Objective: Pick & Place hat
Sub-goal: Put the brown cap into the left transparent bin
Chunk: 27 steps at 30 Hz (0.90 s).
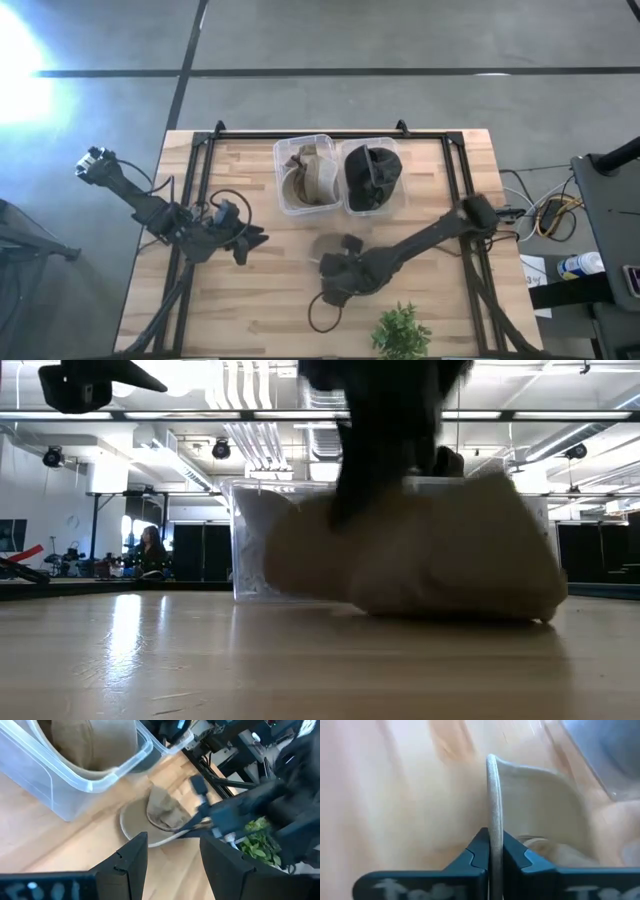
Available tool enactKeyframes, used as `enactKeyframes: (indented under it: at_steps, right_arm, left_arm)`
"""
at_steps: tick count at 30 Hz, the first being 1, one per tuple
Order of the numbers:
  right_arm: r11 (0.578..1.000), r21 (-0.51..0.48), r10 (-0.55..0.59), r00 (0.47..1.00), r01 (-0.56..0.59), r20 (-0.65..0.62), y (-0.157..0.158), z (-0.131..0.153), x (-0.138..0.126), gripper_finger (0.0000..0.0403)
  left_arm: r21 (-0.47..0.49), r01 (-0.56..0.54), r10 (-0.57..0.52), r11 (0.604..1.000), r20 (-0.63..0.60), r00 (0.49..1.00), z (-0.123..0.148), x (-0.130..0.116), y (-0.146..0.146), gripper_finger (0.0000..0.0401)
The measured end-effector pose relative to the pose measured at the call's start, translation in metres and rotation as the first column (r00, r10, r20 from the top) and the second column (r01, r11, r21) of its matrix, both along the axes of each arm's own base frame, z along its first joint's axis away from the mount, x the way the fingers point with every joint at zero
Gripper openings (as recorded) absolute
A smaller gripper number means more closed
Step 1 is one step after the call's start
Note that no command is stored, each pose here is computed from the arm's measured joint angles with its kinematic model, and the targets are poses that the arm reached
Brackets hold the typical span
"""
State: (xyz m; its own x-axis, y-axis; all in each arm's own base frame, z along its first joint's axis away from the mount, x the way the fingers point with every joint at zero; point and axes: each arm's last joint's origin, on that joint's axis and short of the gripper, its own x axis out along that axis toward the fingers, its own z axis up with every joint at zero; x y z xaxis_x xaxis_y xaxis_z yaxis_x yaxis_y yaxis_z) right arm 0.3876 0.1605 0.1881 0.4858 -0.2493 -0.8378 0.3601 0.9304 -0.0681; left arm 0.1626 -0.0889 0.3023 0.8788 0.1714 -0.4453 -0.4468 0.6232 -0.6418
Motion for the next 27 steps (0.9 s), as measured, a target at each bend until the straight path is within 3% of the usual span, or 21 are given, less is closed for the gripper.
enactKeyframes:
  at_steps: [2, 4, 6, 9, 13, 15, 17, 22, 27]
  right_arm:
    - [0.996, 0.082, -0.043, 0.991, 0.033, 0.124, -0.004, 0.032, 0.000, 0.0013]
    - [0.987, 0.152, -0.104, 0.947, 0.059, 0.305, -0.012, 0.071, -0.003, 0.0013]
    - [0.979, 0.187, -0.162, 0.855, 0.078, 0.493, -0.024, 0.113, -0.011, 0.0013]
    - [0.977, 0.167, -0.212, 0.670, 0.132, 0.711, -0.047, 0.168, -0.029, 0.0013]
    - [0.950, 0.210, -0.299, 0.485, 0.230, 0.822, -0.097, 0.200, -0.045, 0.0013]
    - [0.940, 0.254, -0.332, 0.445, 0.226, 0.832, -0.125, 0.195, -0.042, 0.0013]
    - [0.932, 0.281, -0.356, 0.442, 0.228, 0.823, -0.150, 0.180, -0.034, 0.0013]
    - [0.866, 0.385, -0.498, 0.466, 0.320, 0.732, -0.205, 0.122, -0.014, 0.0013]
    - [0.826, 0.480, -0.561, 0.510, 0.295, 0.652, -0.233, 0.061, 0.012, 0.0013]
  left_arm:
    - [-0.017, 0.016, -0.016, 1.000, -0.006, 1.000, 0.000, 0.000, -0.001, 0.0174]
    - [-0.031, 0.036, -0.037, 0.999, -0.014, 0.999, 0.000, 0.000, -0.001, 0.0174]
    - [-0.037, 0.044, -0.045, 0.998, -0.016, 0.999, 0.000, 0.000, -0.002, 0.0174]
    - [-0.034, 0.047, -0.048, 0.998, -0.017, 0.999, 0.000, 0.000, -0.002, 0.0174]
    - [-0.011, 0.051, -0.051, 0.999, -0.018, 0.999, 0.000, 0.000, -0.002, 0.0174]
    - [-0.007, 0.045, -0.045, 0.999, -0.016, 0.999, 0.000, 0.000, -0.001, 0.0174]
    - [-0.004, 0.045, -0.045, 0.999, -0.015, 0.999, 0.000, 0.000, -0.001, 0.0174]
    - [-0.002, 0.044, -0.044, 0.999, -0.015, 0.999, 0.000, 0.000, -0.001, 0.0174]
    - [-0.001, 0.041, -0.041, 0.999, -0.014, 0.999, 0.000, 0.000, -0.001, 0.0174]
